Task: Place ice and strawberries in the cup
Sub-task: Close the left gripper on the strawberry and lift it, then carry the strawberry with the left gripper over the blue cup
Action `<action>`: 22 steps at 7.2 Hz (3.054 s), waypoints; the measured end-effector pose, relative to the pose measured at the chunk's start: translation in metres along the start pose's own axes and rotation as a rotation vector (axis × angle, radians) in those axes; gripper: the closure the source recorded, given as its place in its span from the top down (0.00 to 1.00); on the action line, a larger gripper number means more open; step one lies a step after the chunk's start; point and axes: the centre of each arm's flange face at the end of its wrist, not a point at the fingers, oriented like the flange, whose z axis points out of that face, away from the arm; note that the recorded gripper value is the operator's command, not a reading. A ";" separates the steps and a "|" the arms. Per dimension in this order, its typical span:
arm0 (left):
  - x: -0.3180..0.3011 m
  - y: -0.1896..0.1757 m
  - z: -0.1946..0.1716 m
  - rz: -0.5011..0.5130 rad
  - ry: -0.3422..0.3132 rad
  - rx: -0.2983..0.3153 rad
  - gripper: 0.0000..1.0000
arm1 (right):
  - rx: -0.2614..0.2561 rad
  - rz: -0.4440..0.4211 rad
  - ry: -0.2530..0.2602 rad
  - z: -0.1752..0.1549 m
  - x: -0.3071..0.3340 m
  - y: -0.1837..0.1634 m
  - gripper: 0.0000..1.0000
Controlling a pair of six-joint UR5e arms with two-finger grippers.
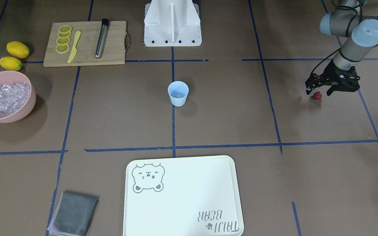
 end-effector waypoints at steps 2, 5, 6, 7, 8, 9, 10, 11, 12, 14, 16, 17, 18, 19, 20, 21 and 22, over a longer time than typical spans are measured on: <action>-0.001 -0.001 0.003 0.002 -0.004 -0.003 0.44 | 0.002 0.000 0.000 -0.001 0.000 0.000 1.00; -0.002 0.000 0.004 0.006 -0.007 -0.005 0.08 | 0.009 -0.004 0.003 -0.004 -0.002 -0.003 1.00; -0.002 0.001 0.003 0.007 -0.006 -0.005 0.06 | 0.011 -0.005 0.004 -0.006 -0.003 -0.003 1.00; 0.000 0.001 -0.002 0.012 0.001 -0.002 0.04 | 0.013 -0.004 0.005 -0.006 -0.004 -0.003 1.00; 0.003 0.000 -0.007 0.016 0.011 -0.002 0.04 | 0.013 -0.004 0.005 -0.007 -0.004 -0.004 1.00; 0.008 -0.002 -0.014 0.015 0.022 -0.006 0.03 | 0.015 -0.003 0.005 -0.007 -0.003 -0.003 1.00; 0.013 -0.006 -0.027 0.011 0.040 -0.012 0.03 | 0.016 -0.002 0.005 -0.008 -0.003 -0.003 1.00; 0.021 -0.013 -0.047 0.012 0.049 -0.017 0.03 | 0.018 -0.001 0.005 -0.009 -0.002 -0.003 1.00; 0.035 -0.020 -0.075 0.031 0.037 -0.026 0.03 | 0.019 -0.001 0.006 -0.009 -0.002 -0.003 1.00; 0.076 -0.023 -0.140 0.064 0.003 -0.054 0.03 | 0.021 -0.001 0.007 -0.010 -0.002 -0.002 1.00; 0.134 -0.044 -0.187 0.079 0.003 -0.050 0.03 | 0.025 -0.003 0.008 -0.012 0.000 -0.002 1.00; 0.169 -0.061 -0.204 0.084 0.008 -0.047 0.03 | 0.029 -0.005 0.010 -0.013 0.001 -0.001 1.00; 0.210 -0.073 -0.218 0.080 0.016 -0.054 0.03 | 0.034 -0.007 0.011 -0.016 0.003 0.001 1.00; 0.252 -0.075 -0.223 0.061 0.030 -0.068 0.03 | 0.039 -0.008 0.013 -0.018 0.003 0.002 1.00; 0.295 -0.071 -0.220 0.037 0.043 -0.079 0.03 | 0.044 -0.009 0.014 -0.020 0.002 0.002 1.00; 0.331 -0.071 -0.214 0.007 0.048 -0.084 0.04 | 0.045 -0.009 0.014 -0.021 0.002 0.003 1.00; 0.366 -0.073 -0.203 -0.026 0.042 -0.081 0.04 | 0.045 -0.009 0.014 -0.021 0.002 0.003 1.00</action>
